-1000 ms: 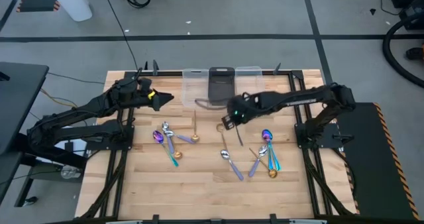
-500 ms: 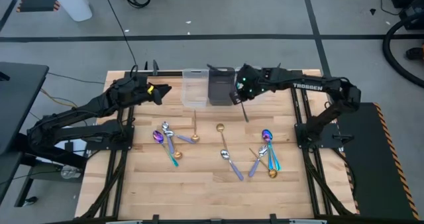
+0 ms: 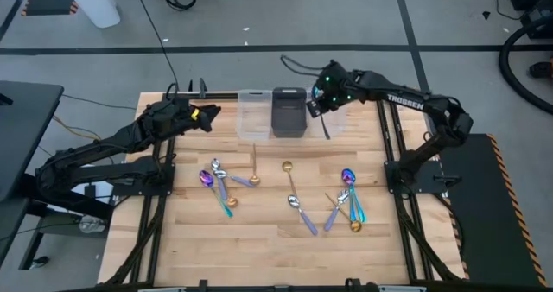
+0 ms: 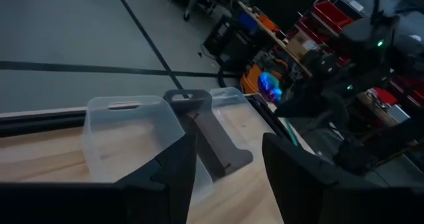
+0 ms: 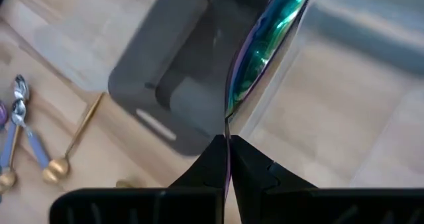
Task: Sort silverware by color (type)
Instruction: Put the blue spoon into the right transparent bin
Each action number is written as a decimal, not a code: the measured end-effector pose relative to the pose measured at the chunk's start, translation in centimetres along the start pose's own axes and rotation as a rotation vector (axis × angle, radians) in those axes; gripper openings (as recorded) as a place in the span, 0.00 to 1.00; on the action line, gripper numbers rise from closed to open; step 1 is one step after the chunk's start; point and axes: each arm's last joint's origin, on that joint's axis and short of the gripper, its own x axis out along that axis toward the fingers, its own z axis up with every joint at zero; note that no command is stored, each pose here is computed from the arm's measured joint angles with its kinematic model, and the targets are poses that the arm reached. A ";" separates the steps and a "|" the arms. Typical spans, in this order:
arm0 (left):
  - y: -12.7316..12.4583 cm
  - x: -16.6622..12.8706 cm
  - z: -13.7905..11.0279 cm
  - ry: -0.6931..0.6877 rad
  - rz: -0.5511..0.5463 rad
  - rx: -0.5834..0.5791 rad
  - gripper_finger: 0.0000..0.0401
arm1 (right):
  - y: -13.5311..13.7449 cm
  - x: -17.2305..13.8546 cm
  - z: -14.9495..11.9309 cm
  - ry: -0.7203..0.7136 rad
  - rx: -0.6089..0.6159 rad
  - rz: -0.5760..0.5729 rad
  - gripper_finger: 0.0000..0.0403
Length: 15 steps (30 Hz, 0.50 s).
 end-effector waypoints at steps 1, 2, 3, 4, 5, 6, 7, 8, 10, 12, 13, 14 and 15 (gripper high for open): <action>0.0 0.0 0.0 -0.003 0.004 0.000 0.45 | -0.3 -0.3 0.4 -0.016 -0.016 -0.006 0.06; 0.0 0.0 0.0 -0.006 0.007 0.000 0.45 | -0.5 -0.5 0.9 -0.031 -0.033 -0.013 0.05; 0.0 0.0 0.0 -0.009 0.011 -0.001 0.45 | -0.8 -0.7 1.3 -0.046 -0.051 -0.021 0.05; 0.0 0.0 0.0 -0.012 0.015 -0.001 0.45 | -1.0 -0.7 1.8 -0.060 -0.077 -0.030 0.05; 0.0 0.0 0.0 -0.014 0.017 -0.003 0.45 | -1.2 -0.7 2.2 -0.074 -0.111 -0.035 0.05; 0.0 0.0 0.0 -0.015 0.018 -0.004 0.45 | -1.4 -0.6 2.6 -0.091 -0.147 -0.037 0.06; 0.1 0.0 0.0 -0.015 0.019 -0.004 0.45 | -1.4 -0.5 3.1 -0.114 -0.185 -0.036 0.05; 0.1 0.0 0.0 -0.016 0.019 -0.004 0.45 | -1.4 -0.3 3.5 -0.134 -0.222 -0.035 0.06; 0.1 0.0 0.0 -0.015 0.020 -0.005 0.45 | -1.7 0.4 4.1 -0.151 -0.291 -0.040 0.06; 0.1 0.0 0.0 -0.015 0.021 -0.005 0.45 | -2.1 1.5 4.4 -0.131 -0.335 -0.041 0.06; 0.1 0.0 0.0 -0.015 0.021 -0.007 0.45 | -2.3 2.0 4.4 -0.116 -0.348 -0.038 0.05; 0.1 0.0 0.0 -0.015 0.022 -0.011 0.45 | -2.5 2.4 4.4 -0.100 -0.357 -0.036 0.05; 0.1 0.0 0.0 -0.015 0.022 -0.011 0.45 | -2.7 2.8 4.5 -0.088 -0.367 -0.039 0.06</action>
